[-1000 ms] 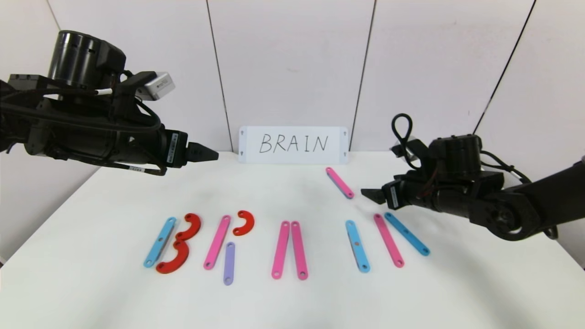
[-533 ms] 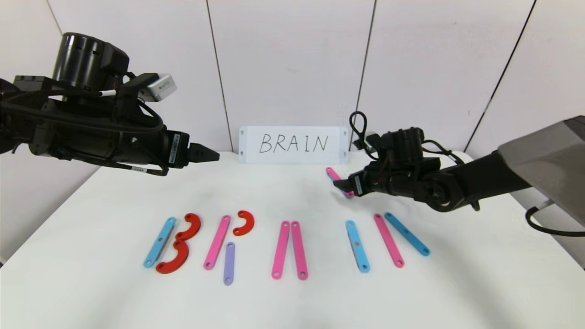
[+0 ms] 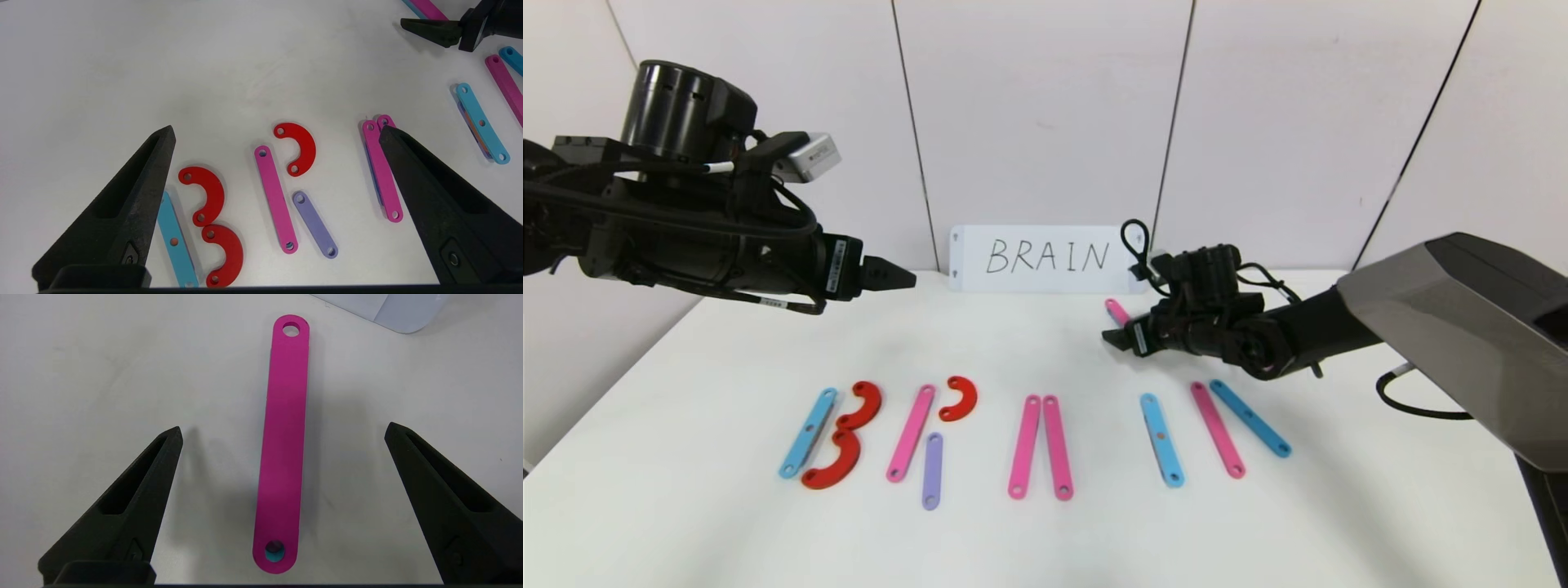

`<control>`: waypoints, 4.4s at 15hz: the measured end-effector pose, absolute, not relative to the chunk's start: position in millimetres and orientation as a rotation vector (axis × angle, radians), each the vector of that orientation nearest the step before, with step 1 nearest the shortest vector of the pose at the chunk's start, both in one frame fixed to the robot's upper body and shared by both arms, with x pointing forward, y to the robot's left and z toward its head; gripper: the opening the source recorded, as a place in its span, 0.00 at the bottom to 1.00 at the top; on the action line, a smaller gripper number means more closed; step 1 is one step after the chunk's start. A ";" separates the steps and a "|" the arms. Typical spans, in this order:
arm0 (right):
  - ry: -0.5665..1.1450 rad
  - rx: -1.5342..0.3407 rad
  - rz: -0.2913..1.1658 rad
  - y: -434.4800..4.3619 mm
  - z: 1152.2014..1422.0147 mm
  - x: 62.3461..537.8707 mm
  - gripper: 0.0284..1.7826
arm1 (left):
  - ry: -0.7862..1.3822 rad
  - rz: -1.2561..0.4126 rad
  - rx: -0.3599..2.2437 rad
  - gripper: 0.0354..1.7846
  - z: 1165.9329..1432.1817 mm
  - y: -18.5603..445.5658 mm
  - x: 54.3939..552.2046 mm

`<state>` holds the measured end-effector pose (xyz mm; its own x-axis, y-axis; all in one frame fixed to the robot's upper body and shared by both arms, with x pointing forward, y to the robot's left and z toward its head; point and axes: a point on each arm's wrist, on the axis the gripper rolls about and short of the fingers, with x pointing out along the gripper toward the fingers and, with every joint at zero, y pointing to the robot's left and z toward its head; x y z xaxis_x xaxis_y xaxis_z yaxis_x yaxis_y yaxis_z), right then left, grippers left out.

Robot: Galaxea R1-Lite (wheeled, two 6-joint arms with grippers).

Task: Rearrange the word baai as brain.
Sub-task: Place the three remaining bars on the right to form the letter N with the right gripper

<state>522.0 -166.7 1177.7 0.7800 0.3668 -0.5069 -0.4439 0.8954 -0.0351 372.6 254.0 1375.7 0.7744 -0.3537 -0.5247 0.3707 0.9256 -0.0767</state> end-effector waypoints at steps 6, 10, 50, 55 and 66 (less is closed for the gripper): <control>0.523 -0.160 0.440 -163.3 1169.8 525.2 0.64 | 0.562 -0.392 0.031 0.98 1375.7 254.1 372.6; 0.523 -0.160 0.441 -162.9 1169.3 525.2 0.24 | 0.565 -0.392 0.032 0.98 1375.2 254.1 372.5; 0.693 0.109 0.012 -282.2 1181.8 383.9 0.16 | 0.560 -0.404 0.033 0.98 1377.5 252.4 368.1; 0.716 0.106 0.009 -282.8 1175.8 380.9 0.16 | 0.559 -0.404 0.034 0.98 1377.8 252.5 367.8; 0.706 0.103 0.019 -281.2 1174.3 377.4 0.18 | 0.555 -0.406 0.033 0.98 1378.9 252.5 366.5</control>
